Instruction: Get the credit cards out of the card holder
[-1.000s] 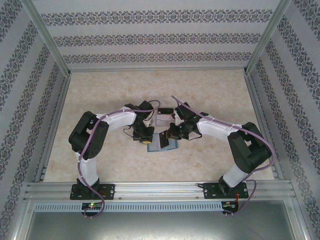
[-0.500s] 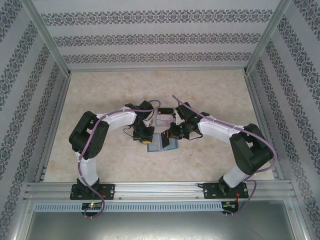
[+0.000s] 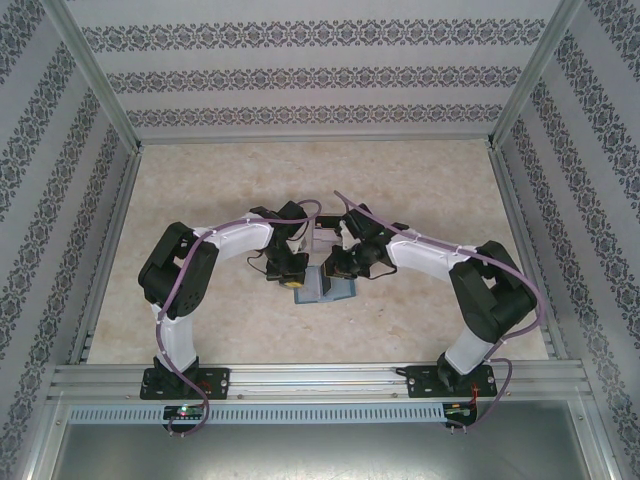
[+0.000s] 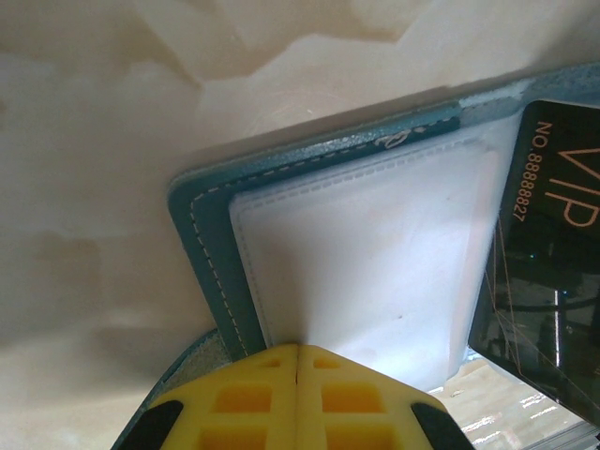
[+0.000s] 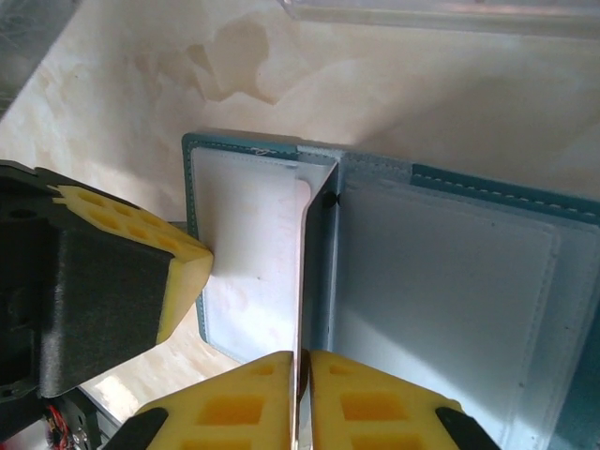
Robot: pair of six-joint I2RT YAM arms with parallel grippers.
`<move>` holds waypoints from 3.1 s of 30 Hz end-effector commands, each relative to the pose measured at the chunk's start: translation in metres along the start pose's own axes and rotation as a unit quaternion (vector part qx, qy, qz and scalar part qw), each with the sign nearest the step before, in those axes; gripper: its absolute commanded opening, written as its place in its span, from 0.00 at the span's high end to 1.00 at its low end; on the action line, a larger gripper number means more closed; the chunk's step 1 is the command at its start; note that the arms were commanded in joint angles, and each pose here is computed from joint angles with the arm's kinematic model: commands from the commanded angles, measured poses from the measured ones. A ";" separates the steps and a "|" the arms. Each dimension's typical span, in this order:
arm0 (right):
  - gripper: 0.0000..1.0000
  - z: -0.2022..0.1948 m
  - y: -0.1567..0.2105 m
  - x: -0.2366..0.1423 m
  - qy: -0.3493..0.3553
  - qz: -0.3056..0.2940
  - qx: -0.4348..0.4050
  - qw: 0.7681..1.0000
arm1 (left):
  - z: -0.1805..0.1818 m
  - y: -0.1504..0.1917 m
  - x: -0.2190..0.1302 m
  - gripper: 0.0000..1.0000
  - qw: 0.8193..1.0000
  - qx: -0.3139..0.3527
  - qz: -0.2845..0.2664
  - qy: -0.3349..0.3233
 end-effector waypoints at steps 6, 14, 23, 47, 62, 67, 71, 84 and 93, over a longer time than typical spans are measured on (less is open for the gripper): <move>0.90 0.000 0.000 0.003 0.011 0.009 0.004 1.000 | 0.033 0.016 0.026 1.00 0.996 -0.011 0.037 -0.081; 0.95 0.001 -0.002 -0.002 0.016 0.002 -0.001 1.000 | 0.031 0.014 0.022 1.00 0.996 -0.008 0.026 -0.080; 0.98 0.008 -0.005 -0.012 0.014 -0.012 -0.011 1.000 | 0.020 0.011 0.016 1.00 0.998 -0.010 0.014 -0.053; 1.00 0.029 -0.037 -0.065 0.010 -0.056 -0.178 0.982 | 0.002 0.002 -0.020 0.99 0.998 -0.001 -0.055 -0.021; 1.00 0.033 -0.067 -0.096 0.053 -0.057 -0.462 0.883 | 0.012 0.001 -0.025 1.00 0.997 -0.003 -0.066 -0.041; 1.00 0.024 -0.071 -0.096 0.088 -0.031 -0.550 0.830 | 0.009 -0.002 -0.031 1.00 0.996 -0.005 -0.077 -0.034; 1.00 0.014 -0.073 -0.090 0.103 0.014 -0.598 0.794 | 0.010 -0.005 -0.038 1.00 0.995 -0.009 -0.089 -0.040; 1.00 -0.001 -0.100 -0.080 0.113 0.119 -0.650 0.742 | 0.015 -0.003 -0.046 1.00 0.994 -0.020 -0.103 -0.036; 1.00 0.003 -0.122 -0.080 0.115 0.147 -0.667 0.721 | 0.023 -0.004 -0.047 1.00 0.993 -0.030 -0.104 -0.039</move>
Point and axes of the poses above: each hand's point on the last joint's axis, 136 mm out from that joint toward the fingers, its own x axis out along the fingers, its own z axis along the line the jaws close on, y = z × x, the point moved 3 cm from there along -x, back along the fingers, and after that the axes turned 6 degrees about -x, right-handed, at the moved point
